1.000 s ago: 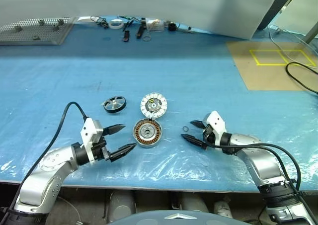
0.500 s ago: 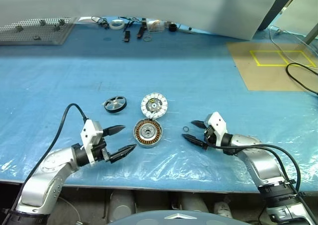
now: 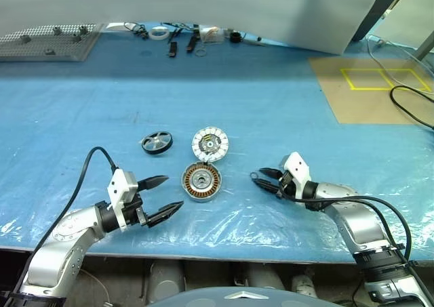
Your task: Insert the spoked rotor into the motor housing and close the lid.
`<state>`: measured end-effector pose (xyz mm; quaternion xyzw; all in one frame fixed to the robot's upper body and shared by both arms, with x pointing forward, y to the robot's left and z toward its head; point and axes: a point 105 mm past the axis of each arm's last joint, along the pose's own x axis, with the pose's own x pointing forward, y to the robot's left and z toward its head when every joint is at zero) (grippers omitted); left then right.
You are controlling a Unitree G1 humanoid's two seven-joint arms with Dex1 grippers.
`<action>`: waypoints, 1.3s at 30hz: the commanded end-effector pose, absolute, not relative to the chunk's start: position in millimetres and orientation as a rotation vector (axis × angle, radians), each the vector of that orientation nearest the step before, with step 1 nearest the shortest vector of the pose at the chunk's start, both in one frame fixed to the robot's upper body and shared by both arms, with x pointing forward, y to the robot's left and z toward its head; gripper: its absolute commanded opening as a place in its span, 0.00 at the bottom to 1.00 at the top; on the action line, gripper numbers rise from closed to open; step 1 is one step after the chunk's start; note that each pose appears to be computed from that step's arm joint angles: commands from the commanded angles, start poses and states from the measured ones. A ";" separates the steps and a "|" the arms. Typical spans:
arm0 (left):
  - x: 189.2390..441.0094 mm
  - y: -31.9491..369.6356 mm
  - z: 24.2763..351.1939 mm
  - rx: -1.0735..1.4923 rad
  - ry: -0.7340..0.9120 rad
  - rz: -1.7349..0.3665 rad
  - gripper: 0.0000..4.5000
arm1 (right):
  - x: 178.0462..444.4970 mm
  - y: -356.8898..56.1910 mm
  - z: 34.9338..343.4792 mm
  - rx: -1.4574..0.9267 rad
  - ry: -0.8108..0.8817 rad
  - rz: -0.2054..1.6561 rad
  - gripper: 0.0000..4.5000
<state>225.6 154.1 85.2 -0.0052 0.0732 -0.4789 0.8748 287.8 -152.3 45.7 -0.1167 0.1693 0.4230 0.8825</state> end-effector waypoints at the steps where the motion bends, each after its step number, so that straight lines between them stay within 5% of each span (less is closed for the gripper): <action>1: 222.6 145.2 99.4 0.001 0.116 -1.031 1.00 | 283.1 -153.8 35.5 -0.242 0.402 0.892 0.07; 3: 222.3 142.4 102.7 0.001 0.114 -1.039 1.00 | 283.7 -154.1 35.1 -0.242 0.404 0.890 0.01; 33: 237.8 156.2 110.7 0.025 0.095 -0.987 1.00 | 316.1 -159.2 39.9 -0.240 0.361 0.828 0.01; 39: 237.5 158.0 108.5 0.007 0.078 -0.960 1.00 | 347.0 -158.9 49.3 -0.207 0.332 0.769 0.40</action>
